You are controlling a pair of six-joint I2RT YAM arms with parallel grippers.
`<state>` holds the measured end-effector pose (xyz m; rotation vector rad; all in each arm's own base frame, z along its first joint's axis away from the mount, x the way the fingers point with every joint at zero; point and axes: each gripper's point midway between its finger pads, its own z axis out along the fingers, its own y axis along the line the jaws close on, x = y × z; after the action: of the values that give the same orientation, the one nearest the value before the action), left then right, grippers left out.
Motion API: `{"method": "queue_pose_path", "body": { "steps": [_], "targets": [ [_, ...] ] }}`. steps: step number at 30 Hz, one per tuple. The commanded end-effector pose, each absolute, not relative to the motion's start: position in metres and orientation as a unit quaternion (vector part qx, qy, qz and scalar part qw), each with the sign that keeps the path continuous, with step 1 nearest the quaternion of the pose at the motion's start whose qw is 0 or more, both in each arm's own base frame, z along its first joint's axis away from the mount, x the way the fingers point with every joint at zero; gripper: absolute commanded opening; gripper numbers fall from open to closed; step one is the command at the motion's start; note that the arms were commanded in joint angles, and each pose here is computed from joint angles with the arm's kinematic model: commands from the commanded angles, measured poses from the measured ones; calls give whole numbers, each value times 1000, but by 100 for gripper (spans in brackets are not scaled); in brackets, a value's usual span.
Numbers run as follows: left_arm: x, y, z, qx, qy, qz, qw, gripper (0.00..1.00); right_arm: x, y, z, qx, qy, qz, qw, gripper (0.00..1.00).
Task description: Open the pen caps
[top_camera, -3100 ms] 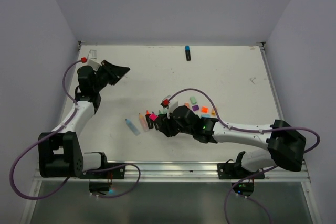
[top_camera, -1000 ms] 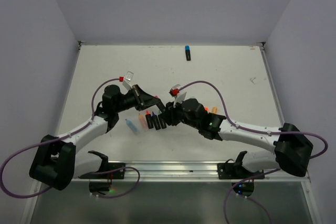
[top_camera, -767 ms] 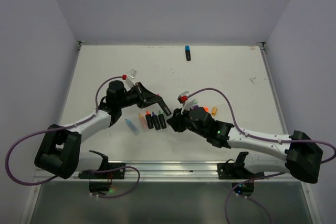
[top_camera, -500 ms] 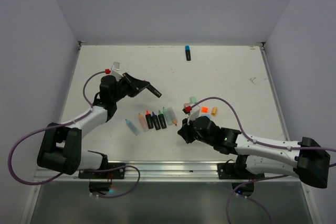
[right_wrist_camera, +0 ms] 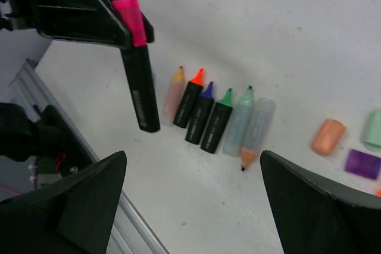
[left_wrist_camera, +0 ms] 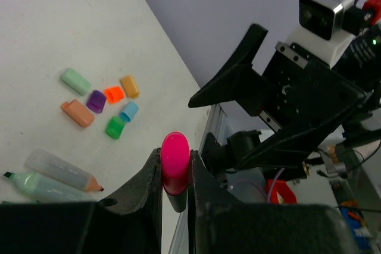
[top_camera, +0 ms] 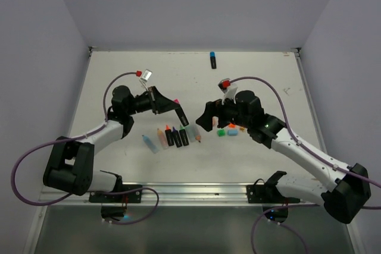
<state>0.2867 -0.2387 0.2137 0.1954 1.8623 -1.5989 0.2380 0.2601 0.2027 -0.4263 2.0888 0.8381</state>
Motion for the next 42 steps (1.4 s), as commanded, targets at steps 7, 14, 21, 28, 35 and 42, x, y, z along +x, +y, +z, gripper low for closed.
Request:
{"method": "queue_pose_path", "body": {
  "steps": [7, 14, 21, 28, 35, 42],
  "targets": [
    [244, -248, 240, 207, 654, -642, 342, 0, 199, 331, 227, -300, 737, 523, 306, 89],
    [238, -260, 248, 210, 644, -657, 330, 0, 212, 345, 224, -286, 720, 546, 319, 78],
    [234, -267, 255, 194, 632, -676, 324, 0, 220, 360, 217, -270, 711, 573, 305, 43],
    [237, -266, 261, 173, 626, -684, 331, 0, 215, 361, 211, -253, 703, 595, 296, 0],
    [237, -265, 262, 157, 624, -688, 336, 32, 214, 358, 209, -240, 706, 597, 296, 0],
    [240, -263, 263, 136, 625, -689, 342, 52, 212, 358, 213, -240, 702, 602, 295, 0]
  ]
}}
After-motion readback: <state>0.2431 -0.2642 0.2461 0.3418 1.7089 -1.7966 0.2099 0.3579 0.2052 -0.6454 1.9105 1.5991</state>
